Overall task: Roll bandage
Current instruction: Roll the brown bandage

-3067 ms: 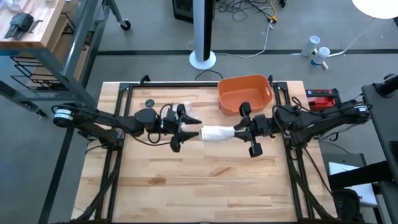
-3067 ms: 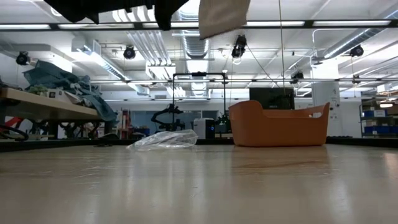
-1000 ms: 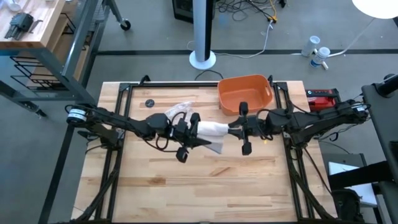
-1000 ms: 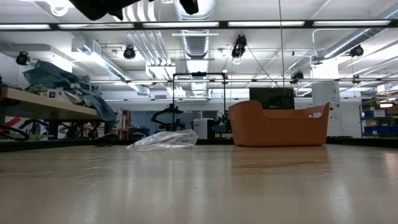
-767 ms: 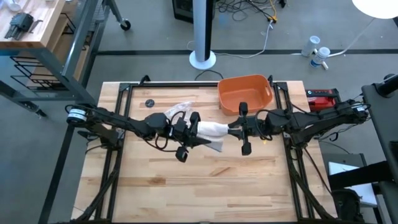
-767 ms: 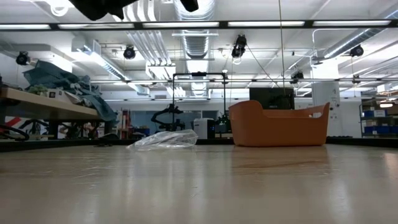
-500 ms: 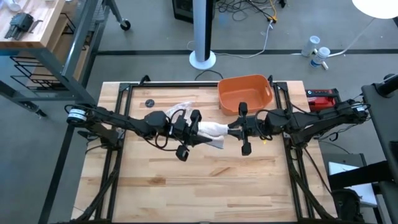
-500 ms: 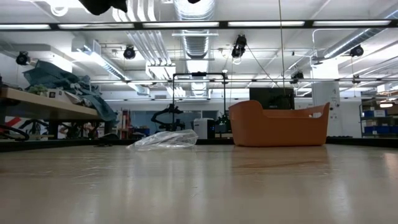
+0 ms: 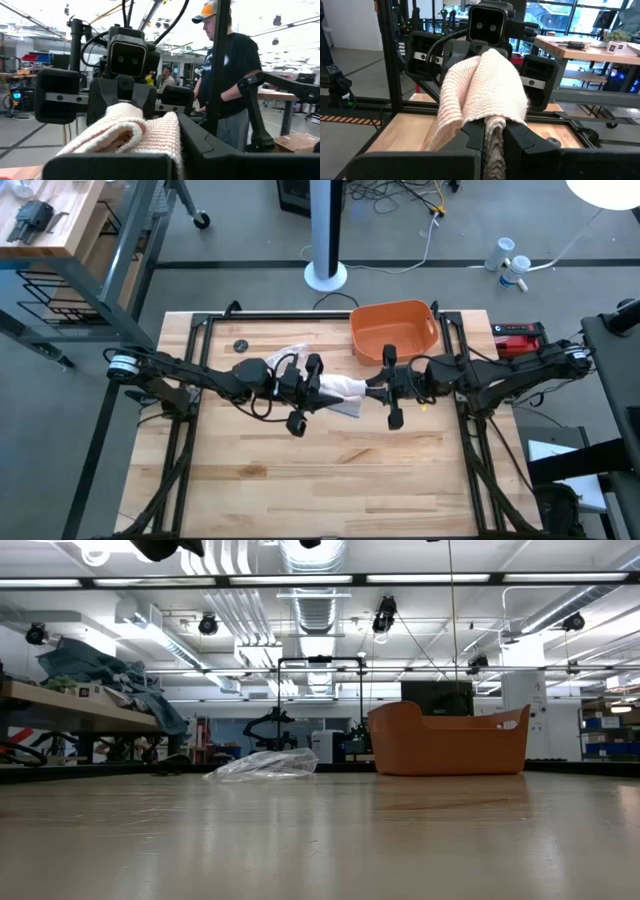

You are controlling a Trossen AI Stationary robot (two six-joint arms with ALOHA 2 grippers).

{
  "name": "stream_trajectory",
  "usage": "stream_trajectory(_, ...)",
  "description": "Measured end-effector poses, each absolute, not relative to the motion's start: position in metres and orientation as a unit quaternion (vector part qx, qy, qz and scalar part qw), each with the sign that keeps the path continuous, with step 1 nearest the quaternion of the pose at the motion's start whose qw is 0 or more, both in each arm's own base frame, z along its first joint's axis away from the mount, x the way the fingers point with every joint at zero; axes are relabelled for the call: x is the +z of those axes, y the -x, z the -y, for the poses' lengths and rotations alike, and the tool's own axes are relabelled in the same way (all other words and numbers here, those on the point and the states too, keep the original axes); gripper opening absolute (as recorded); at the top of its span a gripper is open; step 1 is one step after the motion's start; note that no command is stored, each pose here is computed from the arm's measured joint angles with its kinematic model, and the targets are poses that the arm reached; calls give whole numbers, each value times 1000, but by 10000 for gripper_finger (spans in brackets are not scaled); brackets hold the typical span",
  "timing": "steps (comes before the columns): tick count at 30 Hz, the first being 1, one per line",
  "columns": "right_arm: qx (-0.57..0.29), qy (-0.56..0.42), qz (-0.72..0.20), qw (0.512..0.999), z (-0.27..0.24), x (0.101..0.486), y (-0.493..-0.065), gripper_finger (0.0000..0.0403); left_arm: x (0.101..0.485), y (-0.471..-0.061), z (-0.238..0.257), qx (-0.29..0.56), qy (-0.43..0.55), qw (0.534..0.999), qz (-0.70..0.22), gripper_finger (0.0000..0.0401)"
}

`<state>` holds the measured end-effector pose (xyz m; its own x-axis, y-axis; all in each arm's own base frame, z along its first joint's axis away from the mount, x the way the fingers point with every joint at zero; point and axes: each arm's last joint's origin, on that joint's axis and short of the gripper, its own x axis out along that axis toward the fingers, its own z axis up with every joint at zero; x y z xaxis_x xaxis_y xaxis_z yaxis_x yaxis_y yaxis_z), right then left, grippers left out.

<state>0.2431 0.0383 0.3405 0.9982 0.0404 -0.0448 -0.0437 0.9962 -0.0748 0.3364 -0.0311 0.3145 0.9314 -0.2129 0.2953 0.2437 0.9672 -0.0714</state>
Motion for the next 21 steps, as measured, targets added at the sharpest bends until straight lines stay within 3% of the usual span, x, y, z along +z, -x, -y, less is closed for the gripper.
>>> stream_trajectory(11, 17, 30, -28, 999, -38, 338, -244, 23, 315, -337, 26, -77, 112, 980, 144, 30)
stream_trajectory(21, 19, 15, -50, 998, -38, 333, -245, 21, 316, -336, 26, -81, 159, 974, 142, 163)
